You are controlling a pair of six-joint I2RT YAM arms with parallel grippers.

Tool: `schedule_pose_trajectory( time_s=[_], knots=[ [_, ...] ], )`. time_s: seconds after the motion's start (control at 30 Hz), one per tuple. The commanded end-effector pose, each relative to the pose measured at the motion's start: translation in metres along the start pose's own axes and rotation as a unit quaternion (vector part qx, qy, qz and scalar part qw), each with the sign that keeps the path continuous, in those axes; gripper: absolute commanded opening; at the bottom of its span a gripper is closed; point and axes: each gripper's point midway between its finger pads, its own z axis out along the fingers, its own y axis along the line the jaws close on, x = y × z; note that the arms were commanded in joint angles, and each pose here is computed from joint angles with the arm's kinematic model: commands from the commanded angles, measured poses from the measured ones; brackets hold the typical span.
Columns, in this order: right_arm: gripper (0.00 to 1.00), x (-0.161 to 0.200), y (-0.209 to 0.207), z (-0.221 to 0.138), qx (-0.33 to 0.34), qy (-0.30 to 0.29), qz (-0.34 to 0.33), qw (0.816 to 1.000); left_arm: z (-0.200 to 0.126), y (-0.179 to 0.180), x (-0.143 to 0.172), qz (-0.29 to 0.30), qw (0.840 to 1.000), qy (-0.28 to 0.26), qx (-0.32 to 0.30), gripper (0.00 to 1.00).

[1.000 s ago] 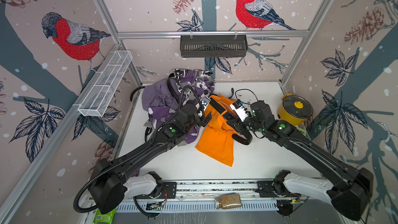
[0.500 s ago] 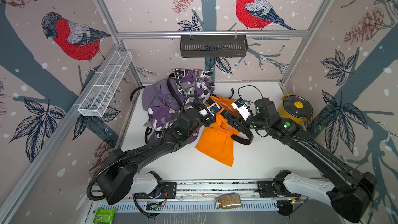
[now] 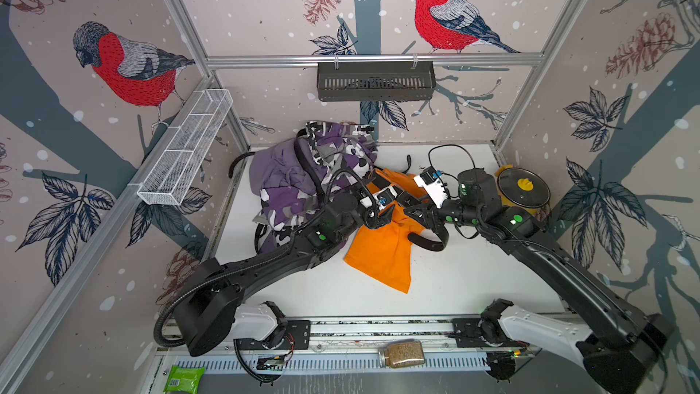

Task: Remove the belt from the trousers

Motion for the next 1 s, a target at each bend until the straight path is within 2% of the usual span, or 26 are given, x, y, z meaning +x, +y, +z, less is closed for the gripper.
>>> schedule_pose_trajectory(
  time_s=[0.0,0.13,0.3,0.4,0.57,0.7,0.8,0.97],
  knots=[
    [0.2,-0.017,0.008,-0.007,-0.014,-0.03,-0.017,0.999,0.014,0.017,-0.004,-0.019,0.999,-0.002,-0.05,0.97],
    [0.2,-0.016,0.008,-0.009,-0.013,-0.03,-0.014,0.999,0.024,0.055,0.03,-0.067,0.98,0.075,-0.174,0.96],
    [0.2,-0.011,0.008,-0.004,-0.02,-0.026,-0.009,0.999,0.027,0.068,0.068,-0.126,0.965,0.129,-0.188,0.94],
    [0.2,-0.008,0.005,-0.002,-0.017,-0.023,-0.009,1.0,0.025,0.065,0.073,-0.126,0.965,0.146,-0.181,0.94],
    [0.2,-0.005,-0.004,-0.002,-0.012,-0.023,0.001,1.0,0.006,0.041,0.045,-0.065,0.979,0.116,-0.154,0.97],
    [0.2,-0.008,-0.004,-0.004,-0.025,-0.031,0.007,0.999,-0.018,0.018,0.019,-0.031,0.993,0.042,-0.104,0.97],
    [0.2,-0.008,0.0,-0.005,-0.037,-0.034,0.01,0.999,-0.027,0.018,-0.001,-0.038,0.994,-0.013,-0.097,0.97],
    [0.2,-0.007,0.006,-0.007,-0.053,-0.038,0.01,0.998,-0.016,0.022,-0.027,-0.027,0.995,-0.04,-0.085,0.93]
  ],
)
